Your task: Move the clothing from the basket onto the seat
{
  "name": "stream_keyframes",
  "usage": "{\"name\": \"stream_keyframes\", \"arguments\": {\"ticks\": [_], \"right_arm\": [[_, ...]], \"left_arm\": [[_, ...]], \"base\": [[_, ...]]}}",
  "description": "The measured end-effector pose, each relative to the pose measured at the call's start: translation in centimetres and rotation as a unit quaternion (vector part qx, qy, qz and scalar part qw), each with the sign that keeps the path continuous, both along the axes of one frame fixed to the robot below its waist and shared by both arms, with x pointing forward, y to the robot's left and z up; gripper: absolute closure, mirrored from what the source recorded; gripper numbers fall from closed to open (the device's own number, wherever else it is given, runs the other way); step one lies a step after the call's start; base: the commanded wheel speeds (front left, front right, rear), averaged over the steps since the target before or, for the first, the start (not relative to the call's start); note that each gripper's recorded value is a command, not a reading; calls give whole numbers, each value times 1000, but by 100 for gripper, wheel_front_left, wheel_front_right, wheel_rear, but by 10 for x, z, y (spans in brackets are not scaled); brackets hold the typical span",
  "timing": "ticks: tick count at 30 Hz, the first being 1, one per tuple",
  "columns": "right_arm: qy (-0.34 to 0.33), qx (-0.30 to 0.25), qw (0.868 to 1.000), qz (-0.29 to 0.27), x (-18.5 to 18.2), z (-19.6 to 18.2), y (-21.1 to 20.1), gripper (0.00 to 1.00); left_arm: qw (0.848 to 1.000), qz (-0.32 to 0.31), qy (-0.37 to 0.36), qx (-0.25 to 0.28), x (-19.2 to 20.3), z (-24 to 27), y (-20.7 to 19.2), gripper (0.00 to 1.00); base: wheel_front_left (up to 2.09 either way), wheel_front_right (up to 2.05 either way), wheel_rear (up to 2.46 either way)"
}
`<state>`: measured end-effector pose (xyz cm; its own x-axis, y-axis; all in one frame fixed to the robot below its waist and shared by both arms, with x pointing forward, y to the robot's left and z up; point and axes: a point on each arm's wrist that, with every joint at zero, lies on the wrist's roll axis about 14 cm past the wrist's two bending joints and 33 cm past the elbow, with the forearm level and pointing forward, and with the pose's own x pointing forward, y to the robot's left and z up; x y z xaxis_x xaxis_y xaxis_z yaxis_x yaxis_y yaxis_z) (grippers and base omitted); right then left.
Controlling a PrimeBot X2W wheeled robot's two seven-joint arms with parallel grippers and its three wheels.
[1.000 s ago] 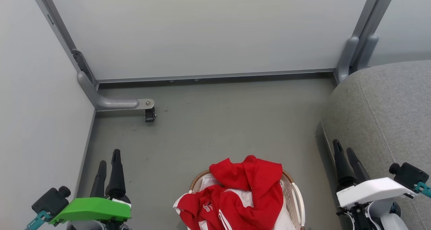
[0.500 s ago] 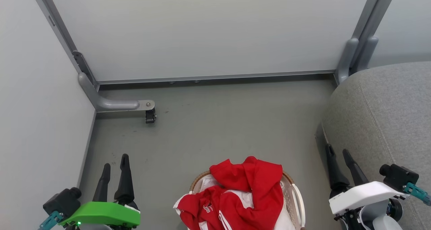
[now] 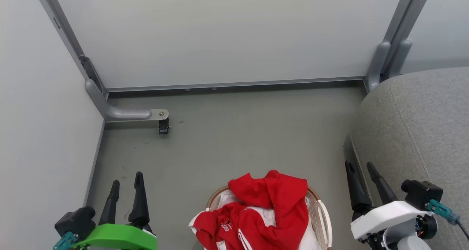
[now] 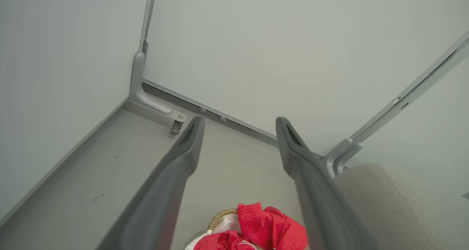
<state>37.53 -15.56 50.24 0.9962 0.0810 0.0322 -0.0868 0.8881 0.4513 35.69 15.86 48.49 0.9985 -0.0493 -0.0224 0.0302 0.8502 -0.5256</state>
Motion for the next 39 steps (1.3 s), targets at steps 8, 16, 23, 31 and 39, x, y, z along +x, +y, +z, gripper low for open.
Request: {"name": "stream_keyframes", "arguments": {"ticks": [8,16,23,31,39], "right_arm": [[-4,-35,999,5,-1,-2,2,0],[-8,-69,997,13,-2,-3,6,0],[-15,-96,995,20,-3,-3,9,0],[-24,-122,992,27,-3,-2,13,0],[-32,-148,988,34,-3,-1,16,0]], "left_arm": [[999,-8,-4,36,-2,-2,-4,0],[998,-16,-1,63,-5,-7,-7,0],[996,-22,-4,86,-7,-8,-10,0],[994,-25,1,110,-10,-14,-11,0],[991,-32,1,133,-12,-18,-13,0]], "base": [[0,0,0],[0,0,0],[0,0,0],[0,0,0],[0,0,0]]}}
